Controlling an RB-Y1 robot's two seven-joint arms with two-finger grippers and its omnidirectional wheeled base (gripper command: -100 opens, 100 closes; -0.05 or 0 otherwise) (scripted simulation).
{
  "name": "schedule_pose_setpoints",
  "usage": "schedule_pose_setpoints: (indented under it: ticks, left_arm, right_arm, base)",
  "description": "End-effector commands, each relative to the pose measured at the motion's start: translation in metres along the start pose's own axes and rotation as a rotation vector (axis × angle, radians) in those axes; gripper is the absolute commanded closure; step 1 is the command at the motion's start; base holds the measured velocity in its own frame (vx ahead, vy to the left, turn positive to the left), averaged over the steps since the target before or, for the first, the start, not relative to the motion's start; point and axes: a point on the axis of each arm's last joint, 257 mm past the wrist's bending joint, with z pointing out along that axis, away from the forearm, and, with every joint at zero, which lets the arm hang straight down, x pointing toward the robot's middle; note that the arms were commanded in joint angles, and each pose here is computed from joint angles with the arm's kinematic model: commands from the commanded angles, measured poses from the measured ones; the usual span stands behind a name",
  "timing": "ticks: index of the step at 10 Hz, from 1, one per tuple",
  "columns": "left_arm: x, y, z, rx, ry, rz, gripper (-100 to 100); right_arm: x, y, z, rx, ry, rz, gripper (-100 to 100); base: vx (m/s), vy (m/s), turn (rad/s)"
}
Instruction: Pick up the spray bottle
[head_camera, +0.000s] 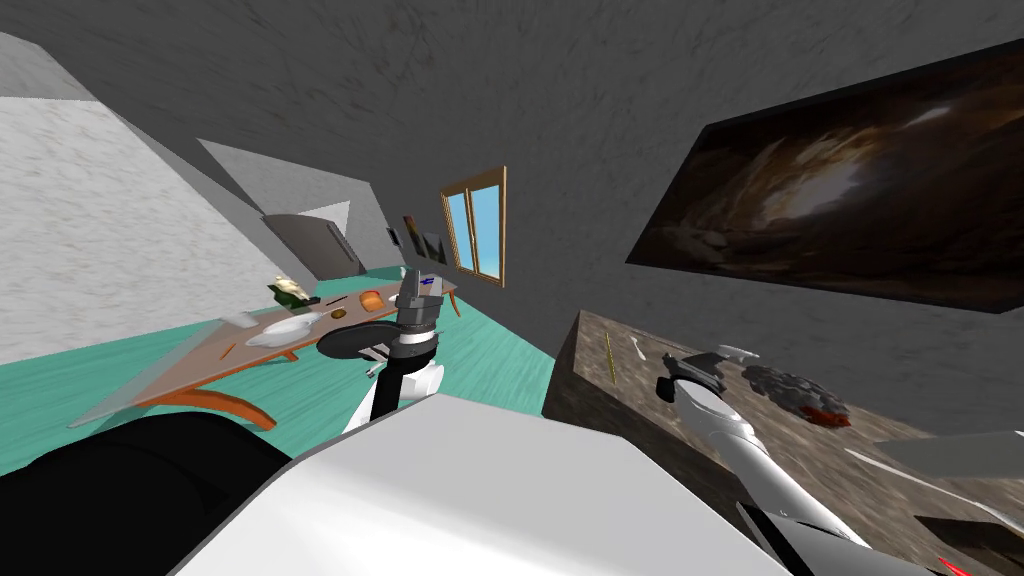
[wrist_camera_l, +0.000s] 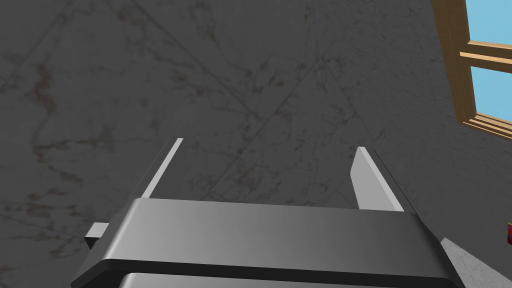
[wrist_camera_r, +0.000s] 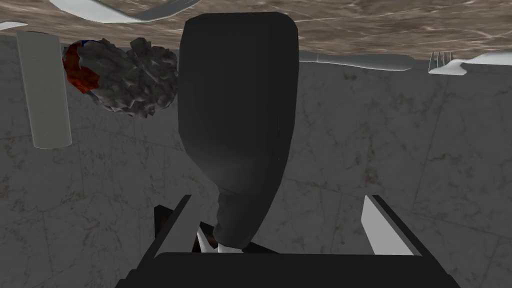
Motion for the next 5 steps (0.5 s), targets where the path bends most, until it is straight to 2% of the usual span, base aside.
schedule_pose_setpoints:
  ticks: [1,2,4,5]
  left_arm:
    - [0.000,0.000,0.000,0.000,0.000,0.000,0]
    - [0.000,0.000,0.000,0.000,0.000,0.000,0]
    - [0.000,0.000,0.000,0.000,0.000,0.000,0]
    - [0.000,0.000,0.000,0.000,0.000,0.000,0]
  right_arm:
    - [-0.003,-0.017,0.004,0.036,-0.010,-0.027,-100]
    - [-0.010,-0.045,0.009,0.087,-0.026,-0.065,-100]
    - [-0.010,-0.045,0.009,0.087,-0.026,-0.065,-100]
    - [-0.019,-0.063,0.011,0.119,-0.041,-0.088,-100]
  base:
    - [0.046,0.031,0.046]
    - [0.082,-0.002,0.126]
    - [0.057,-0.011,0.021]
    - [0.056,-0.041,0.036]
